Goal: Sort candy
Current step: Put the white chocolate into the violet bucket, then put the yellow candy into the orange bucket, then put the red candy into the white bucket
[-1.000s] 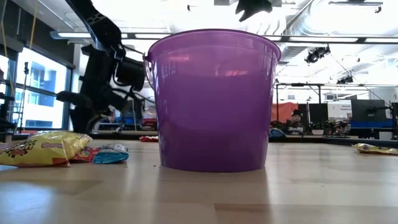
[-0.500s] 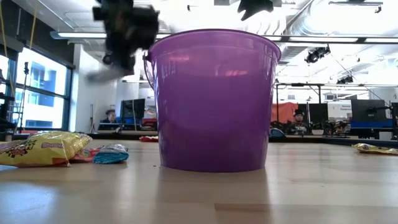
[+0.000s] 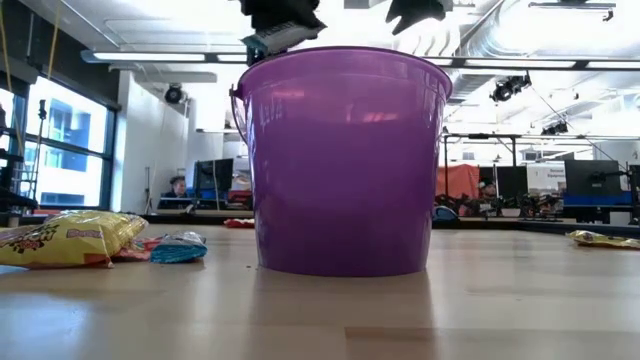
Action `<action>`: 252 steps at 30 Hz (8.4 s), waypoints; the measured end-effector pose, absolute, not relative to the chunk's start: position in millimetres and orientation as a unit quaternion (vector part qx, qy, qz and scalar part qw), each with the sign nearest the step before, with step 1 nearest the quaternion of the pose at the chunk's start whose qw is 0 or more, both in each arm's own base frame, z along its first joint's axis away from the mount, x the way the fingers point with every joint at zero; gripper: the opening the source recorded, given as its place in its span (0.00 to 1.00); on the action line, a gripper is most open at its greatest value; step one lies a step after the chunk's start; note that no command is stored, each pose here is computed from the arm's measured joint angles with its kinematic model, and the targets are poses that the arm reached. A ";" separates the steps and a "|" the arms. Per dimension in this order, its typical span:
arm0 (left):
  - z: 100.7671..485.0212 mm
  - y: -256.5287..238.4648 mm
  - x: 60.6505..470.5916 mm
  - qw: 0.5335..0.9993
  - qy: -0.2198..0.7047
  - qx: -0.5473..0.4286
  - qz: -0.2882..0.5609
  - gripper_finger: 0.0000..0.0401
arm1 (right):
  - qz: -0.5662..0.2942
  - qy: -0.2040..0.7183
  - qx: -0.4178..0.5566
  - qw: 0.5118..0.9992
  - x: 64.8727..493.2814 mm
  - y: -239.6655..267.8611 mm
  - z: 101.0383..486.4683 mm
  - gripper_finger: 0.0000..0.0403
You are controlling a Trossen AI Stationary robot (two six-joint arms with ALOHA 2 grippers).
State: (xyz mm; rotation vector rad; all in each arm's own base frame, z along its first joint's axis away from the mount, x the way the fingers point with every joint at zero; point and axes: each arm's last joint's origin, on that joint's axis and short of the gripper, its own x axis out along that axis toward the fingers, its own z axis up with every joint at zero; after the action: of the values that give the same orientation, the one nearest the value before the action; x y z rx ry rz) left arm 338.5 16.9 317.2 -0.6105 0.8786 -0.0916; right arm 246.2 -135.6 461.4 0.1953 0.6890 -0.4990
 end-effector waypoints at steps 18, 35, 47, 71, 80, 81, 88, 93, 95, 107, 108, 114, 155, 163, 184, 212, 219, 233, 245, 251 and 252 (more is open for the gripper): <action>272.6 -77.5 376.6 0.867 0.430 -0.252 -0.002 0.00 | -0.166 0.311 0.058 0.934 218.9 -114.9 480.8 0.05; 241.7 -83.5 400.3 0.878 0.410 -0.245 0.032 0.18 | -0.156 0.305 0.049 0.938 217.2 -105.1 484.4 0.00; 293.1 -70.2 356.4 0.887 0.415 -0.189 0.065 0.38 | -0.151 0.310 0.037 0.938 216.8 -105.0 483.8 0.00; 214.6 -148.6 251.8 0.807 0.545 -0.210 0.083 0.02 | -0.081 0.312 0.041 0.946 236.0 -74.3 459.5 0.00; 196.3 -126.1 252.2 0.782 0.577 -0.215 0.093 0.16 | -0.049 0.273 0.113 0.954 237.3 -48.2 388.7 0.00; 193.7 -122.4 252.8 0.780 0.580 -0.215 0.097 0.19 | -0.046 0.266 0.121 0.955 236.4 -45.0 383.6 0.00; 170.7 -103.4 260.0 0.761 0.591 -0.262 0.049 0.41 | -0.032 0.239 0.160 0.957 229.5 -30.2 362.0 0.00; 153.3 -94.7 257.9 0.745 0.614 -0.256 0.054 0.49 | -0.040 0.233 0.157 0.959 227.0 -27.3 362.0 0.00; 150.0 -92.8 259.0 0.742 0.618 -0.255 0.053 0.49 | -0.040 0.231 0.156 0.959 226.6 -27.3 362.5 0.00; 156.7 -94.3 260.9 0.752 0.615 -0.237 0.007 0.05 | -0.049 0.230 0.147 0.961 225.9 -32.9 362.6 0.00; 162.4 -93.3 261.0 0.756 0.611 -0.235 0.005 0.03 | -0.051 0.229 0.146 0.961 225.8 -33.9 362.6 0.00; 216.1 -71.5 263.6 0.779 0.570 -0.262 0.006 0.01 | -0.062 0.228 0.141 0.961 224.7 -40.3 362.6 0.00; 247.4 141.9 333.1 0.875 0.438 -0.196 0.064 0.16 | -0.177 0.197 0.100 0.959 229.8 -48.9 364.7 0.00; 298.8 122.9 311.0 0.906 0.379 -0.173 0.069 0.28 | -0.133 0.206 0.058 0.968 230.3 -49.0 364.7 0.00; 294.7 -49.2 196.0 0.807 0.551 -0.211 -0.024 0.02 | -0.084 0.215 0.053 0.971 231.3 -53.5 362.2 0.00; 177.9 -131.9 140.6 0.728 0.637 -0.235 -0.094 0.42 | 0.031 0.239 0.088 0.966 255.3 -52.0 344.9 0.00; 157.5 -128.4 144.5 0.731 0.632 -0.252 -0.060 0.48 | 0.028 0.243 0.090 0.966 260.5 -53.4 341.0 0.00; 123.8 -143.6 158.4 0.715 0.661 -0.220 -0.053 0.48 | 0.024 0.237 0.086 0.968 259.7 -53.6 342.9 0.00; 123.3 -150.6 153.1 0.717 0.663 -0.193 -0.095 0.02 | 0.016 0.237 0.080 0.968 259.7 -54.2 342.8 0.00; 145.5 -145.7 152.3 0.708 0.668 -0.197 -0.113 0.00 | 0.010 0.238 0.069 0.969 259.7 -54.7 342.7 0.00; 153.9 -143.9 152.6 0.712 0.664 -0.198 -0.115 0.00 | 0.010 0.237 0.069 0.969 259.7 -54.7 342.8 0.00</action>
State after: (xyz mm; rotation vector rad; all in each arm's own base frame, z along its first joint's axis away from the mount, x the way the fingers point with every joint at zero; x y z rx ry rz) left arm 152.6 -143.9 153.9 -0.4389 1.4731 -0.2550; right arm 259.7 -54.7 342.8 0.1397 0.4797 0.0211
